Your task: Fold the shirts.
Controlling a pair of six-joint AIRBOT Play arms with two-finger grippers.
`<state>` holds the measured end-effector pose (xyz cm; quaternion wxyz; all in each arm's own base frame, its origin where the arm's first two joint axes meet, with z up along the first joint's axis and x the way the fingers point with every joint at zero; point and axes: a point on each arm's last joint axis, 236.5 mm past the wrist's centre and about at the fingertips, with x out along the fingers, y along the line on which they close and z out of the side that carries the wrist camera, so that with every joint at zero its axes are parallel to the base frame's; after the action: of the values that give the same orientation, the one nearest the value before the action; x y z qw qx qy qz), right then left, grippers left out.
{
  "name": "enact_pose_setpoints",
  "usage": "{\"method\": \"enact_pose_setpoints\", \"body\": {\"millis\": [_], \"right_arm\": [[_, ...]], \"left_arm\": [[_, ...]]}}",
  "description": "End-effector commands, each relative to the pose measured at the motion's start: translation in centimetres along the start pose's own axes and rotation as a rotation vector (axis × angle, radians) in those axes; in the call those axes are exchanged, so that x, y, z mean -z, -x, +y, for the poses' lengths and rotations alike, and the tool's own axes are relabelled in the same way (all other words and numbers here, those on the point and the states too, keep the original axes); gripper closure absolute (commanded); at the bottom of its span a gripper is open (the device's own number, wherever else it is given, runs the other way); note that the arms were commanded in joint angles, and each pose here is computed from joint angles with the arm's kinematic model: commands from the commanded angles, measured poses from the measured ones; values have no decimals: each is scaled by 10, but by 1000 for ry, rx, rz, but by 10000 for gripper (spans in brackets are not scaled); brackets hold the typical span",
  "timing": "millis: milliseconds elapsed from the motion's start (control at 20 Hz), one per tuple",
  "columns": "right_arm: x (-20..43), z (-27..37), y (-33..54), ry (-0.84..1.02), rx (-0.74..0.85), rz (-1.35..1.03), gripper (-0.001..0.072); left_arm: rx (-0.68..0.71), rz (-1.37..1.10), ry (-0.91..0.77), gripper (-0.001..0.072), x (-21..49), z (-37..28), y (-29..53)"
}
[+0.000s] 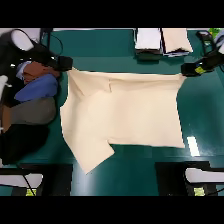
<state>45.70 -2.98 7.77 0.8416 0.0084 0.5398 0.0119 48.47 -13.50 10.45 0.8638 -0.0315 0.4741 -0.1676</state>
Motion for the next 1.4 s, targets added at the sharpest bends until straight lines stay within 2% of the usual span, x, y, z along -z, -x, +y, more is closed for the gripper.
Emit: {"method": "enact_pose_setpoints", "body": {"millis": [0, 100, 250, 400, 750, 1100, 1150, 1200, 1250, 1300, 1350], "right_arm": [[-20, -1, -48, 3, -9, 29, 701], [-33, -4, -41, 5, -4, 11, 700], [-31, -15, -20, -12, 2, 5, 700], [9, -26, -18, -50, 7, 72, 700], [93, -6, -59, -35, -22, 231, 699], [110, 17, -72, 3, -39, 273, 698], [111, 17, -72, 1, -42, 276, 694], [112, 17, -71, 3, -42, 282, 570], [111, 17, -68, 4, -42, 285, 370], [108, 16, -61, 1, -42, 289, 323], [106, 13, -51, -6, -41, 287, 323]], "left_arm": [[-33, -14, 16, 681, -3, 21, -54], [-38, -8, 13, 681, -2, 23, -52], [-42, 127, 40, 681, 20, 37, -31], [-40, 294, 76, 681, 61, 48, -22], [50, 376, 180, 681, 115, 34, -66], [69, 462, 227, 679, 155, 31, -79], [70, 464, 226, 619, 155, 31, -78], [67, 455, 221, 381, 152, 31, -75], [50, 433, 207, 339, 147, 34, -68], [26, 400, 181, 345, 139, 37, -55], [-12, 367, 150, 345, 131, 42, -40]]}}
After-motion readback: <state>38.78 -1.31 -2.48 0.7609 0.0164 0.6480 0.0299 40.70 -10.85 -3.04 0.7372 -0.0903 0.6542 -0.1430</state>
